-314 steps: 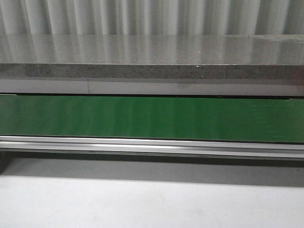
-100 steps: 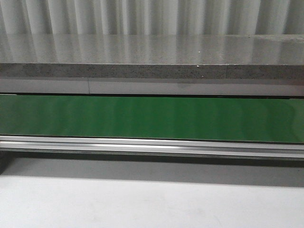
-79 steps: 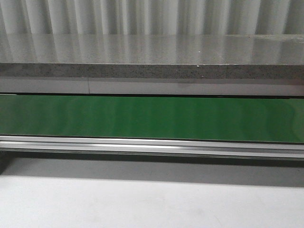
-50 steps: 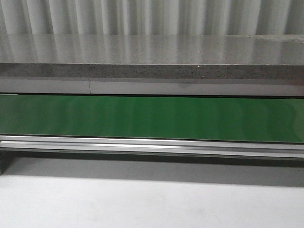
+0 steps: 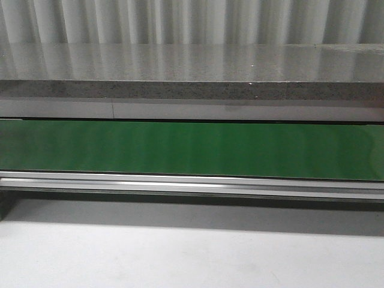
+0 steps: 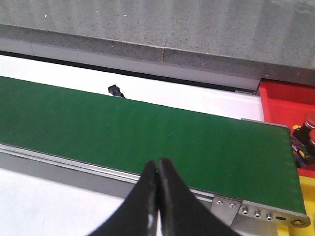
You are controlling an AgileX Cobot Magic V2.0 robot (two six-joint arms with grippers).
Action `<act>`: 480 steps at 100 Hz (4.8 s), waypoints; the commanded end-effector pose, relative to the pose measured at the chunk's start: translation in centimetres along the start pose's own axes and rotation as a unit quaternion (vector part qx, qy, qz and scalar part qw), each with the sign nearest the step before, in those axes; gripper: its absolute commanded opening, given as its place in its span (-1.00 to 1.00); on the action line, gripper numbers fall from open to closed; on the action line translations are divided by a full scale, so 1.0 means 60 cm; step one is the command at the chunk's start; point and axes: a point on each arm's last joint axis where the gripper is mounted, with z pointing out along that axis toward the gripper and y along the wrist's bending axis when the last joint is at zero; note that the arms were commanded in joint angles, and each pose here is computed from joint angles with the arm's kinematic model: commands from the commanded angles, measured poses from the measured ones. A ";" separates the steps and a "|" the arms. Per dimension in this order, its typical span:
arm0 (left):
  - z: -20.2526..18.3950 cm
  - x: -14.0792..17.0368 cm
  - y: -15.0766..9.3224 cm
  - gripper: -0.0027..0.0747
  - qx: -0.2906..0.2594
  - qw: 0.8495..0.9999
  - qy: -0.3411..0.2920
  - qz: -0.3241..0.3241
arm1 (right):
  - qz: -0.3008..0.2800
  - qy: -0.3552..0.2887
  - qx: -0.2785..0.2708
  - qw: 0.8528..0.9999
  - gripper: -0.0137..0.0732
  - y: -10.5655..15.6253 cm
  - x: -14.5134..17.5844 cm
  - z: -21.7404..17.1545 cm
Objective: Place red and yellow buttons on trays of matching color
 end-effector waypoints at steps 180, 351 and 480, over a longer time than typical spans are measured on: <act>0.093 -0.026 0.084 0.66 0.003 0.986 -0.068 -0.154 | -0.003 -0.040 0.005 0.999 -0.84 -0.002 -0.021 -0.004; 0.003 0.069 -0.077 -0.72 -0.025 0.989 -0.131 0.056 | -0.003 -0.040 0.005 0.999 -0.84 -0.002 -0.021 -0.004; -0.103 0.226 -0.171 -0.98 0.071 0.910 -0.331 0.239 | -0.003 -0.040 0.005 0.999 -0.84 -0.002 -0.021 -0.004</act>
